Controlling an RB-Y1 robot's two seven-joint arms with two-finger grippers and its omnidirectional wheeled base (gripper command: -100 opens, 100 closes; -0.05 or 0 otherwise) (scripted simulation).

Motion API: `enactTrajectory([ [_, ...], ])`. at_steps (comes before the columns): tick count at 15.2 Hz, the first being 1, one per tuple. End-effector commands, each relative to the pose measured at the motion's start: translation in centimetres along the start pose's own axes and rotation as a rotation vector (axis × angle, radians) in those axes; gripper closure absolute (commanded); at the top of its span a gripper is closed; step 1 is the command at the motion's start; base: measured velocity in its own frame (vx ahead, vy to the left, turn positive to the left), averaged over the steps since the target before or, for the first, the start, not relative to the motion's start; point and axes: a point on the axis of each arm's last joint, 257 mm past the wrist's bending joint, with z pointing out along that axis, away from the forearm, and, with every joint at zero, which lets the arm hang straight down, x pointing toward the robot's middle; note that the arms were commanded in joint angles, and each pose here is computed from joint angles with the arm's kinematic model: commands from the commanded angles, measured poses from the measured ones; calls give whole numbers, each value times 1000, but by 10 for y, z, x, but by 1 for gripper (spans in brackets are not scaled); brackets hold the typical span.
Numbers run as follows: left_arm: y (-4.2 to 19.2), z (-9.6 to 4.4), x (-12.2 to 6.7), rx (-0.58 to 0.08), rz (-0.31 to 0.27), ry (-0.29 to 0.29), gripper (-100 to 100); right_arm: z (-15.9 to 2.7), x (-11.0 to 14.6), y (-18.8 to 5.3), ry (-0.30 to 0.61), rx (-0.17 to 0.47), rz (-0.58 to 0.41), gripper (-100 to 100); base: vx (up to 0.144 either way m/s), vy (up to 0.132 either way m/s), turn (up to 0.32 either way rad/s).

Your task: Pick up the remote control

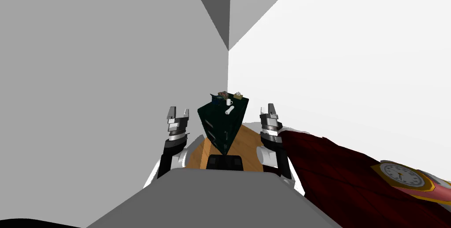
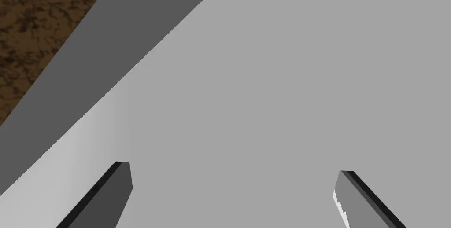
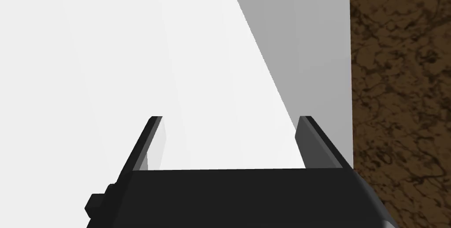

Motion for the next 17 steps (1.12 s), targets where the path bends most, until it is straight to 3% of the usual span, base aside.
enactTrajectory([
  [1, 0, 0, 0, 0, 0, 0, 0, -1, 5, -2, 43, 3, -23, -100, 5, -1, 35],
  [17, 0, 0, 0, 0, 0, 0, 0, -18, 36, -26, 345, 55, -200, -100, 8, -18, 67],
])
